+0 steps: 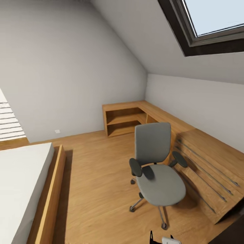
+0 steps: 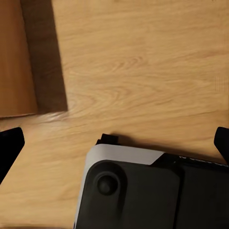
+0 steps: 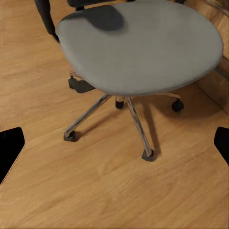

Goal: In the bedroom, organize the workspace by keeping the computer under the desk, ensuring the monitor is on the desk, placing the keyboard on the desk next to the monitor, placing the mouse on the desk next to the keyboard, moving the folder from the swivel chair onto the desk next to the mouse, stacking the notebook on top of the folder with the pen on top of the notebook, and positioning the swivel chair next to the desk.

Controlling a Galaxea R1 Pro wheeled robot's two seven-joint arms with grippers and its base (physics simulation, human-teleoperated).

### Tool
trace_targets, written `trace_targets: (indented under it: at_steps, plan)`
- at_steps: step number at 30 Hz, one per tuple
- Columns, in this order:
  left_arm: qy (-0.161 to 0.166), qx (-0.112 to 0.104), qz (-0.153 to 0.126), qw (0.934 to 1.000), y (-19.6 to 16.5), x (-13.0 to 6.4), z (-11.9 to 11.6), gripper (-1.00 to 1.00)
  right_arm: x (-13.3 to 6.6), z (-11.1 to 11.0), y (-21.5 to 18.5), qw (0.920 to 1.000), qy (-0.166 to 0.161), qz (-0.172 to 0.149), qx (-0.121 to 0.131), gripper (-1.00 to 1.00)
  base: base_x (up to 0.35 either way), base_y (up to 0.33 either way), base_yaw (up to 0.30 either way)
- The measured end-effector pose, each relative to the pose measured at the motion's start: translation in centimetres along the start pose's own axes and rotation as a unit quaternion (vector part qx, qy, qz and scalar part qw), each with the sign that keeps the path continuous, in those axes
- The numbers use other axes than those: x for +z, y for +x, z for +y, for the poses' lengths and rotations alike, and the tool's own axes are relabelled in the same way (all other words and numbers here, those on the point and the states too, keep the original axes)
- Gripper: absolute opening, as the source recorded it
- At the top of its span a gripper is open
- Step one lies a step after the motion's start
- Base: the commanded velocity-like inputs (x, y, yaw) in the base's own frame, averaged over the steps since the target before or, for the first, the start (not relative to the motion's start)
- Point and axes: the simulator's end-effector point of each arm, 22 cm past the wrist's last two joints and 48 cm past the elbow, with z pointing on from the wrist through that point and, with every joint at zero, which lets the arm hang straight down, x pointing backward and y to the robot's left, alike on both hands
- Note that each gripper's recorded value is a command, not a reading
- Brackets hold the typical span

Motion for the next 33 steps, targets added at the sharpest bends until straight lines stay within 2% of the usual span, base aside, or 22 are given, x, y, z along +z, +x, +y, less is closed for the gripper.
trace_targets:
  at_steps: [24, 33]
  plan:
    - [0.002, 0.000, -0.011, 0.9999, -0.9, -0.1, -0.2, 1.00, 0.1, 0.2, -0.9, 0.9999, -0.002, -0.010, 0.001, 1.00, 0.000, 0.000, 0.239]
    - [0.003, 0.000, -0.017, 0.9999, -1.3, -0.2, -0.3, 1.00, 0.1, 0.7, -1.7, 0.9996, -0.015, -0.021, -0.011, 1.00, 0.099, 0.000, 0.178]
